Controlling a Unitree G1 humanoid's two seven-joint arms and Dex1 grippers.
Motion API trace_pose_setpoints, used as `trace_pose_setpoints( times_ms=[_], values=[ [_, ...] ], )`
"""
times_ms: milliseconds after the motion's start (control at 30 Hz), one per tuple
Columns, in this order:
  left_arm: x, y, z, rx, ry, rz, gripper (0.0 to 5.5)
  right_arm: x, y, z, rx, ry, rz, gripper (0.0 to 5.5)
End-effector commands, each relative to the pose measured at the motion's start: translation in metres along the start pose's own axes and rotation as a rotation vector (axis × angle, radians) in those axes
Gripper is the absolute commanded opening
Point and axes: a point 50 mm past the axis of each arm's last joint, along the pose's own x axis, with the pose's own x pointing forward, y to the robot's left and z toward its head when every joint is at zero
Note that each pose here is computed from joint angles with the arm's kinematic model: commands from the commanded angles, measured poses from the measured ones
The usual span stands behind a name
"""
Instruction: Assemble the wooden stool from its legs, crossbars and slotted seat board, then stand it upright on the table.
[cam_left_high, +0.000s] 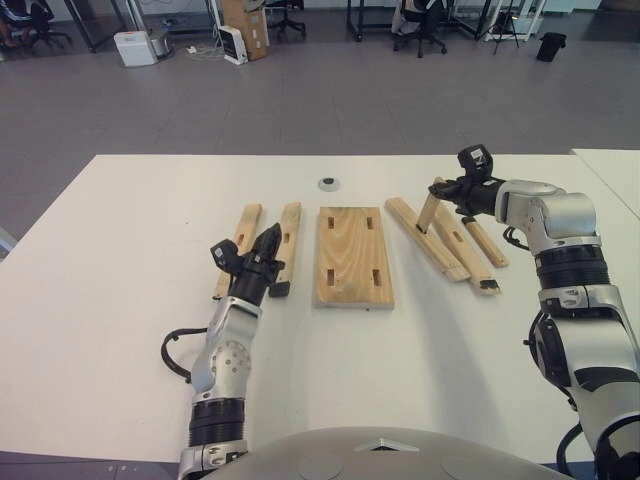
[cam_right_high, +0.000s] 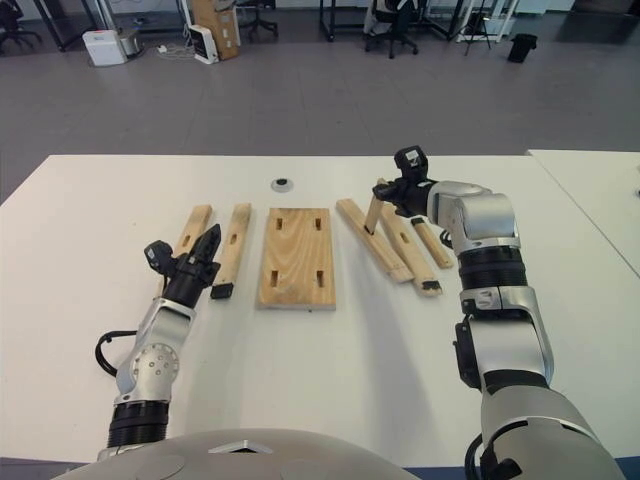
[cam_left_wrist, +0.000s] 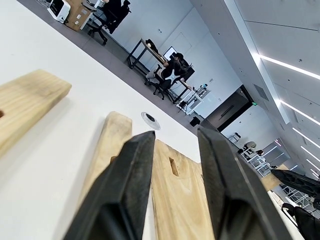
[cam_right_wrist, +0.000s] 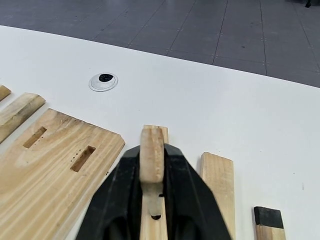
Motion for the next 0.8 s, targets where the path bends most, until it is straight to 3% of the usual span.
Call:
trace_pose_setpoints(
  times_ms=[33, 233, 367, 800],
  values=[
    [0.005, -0.004, -0.002, -0.008, -0.014, 0.007, 1.53, 0.013, 0.006, -0.075, 0.159, 0.301, 0.019, 0.41],
    [0.008, -0.004, -0.003, 0.003, -0.007, 0.007, 1.53, 0.014, 0.008, -0.069, 0.128, 0.268, 0.031, 0.41],
    [0.009, -0.006, -0.006, 0.0, 0.001, -0.002, 1.53, 0.014, 0.01, -0.064, 0.125, 0.248, 0.045, 1.41],
    [0.009, -0.008, -0.008, -0.002, 0.013, -0.014, 1.53, 0.001, 0.004, -0.056, 0.11, 0.19, 0.045, 3.81]
  ],
)
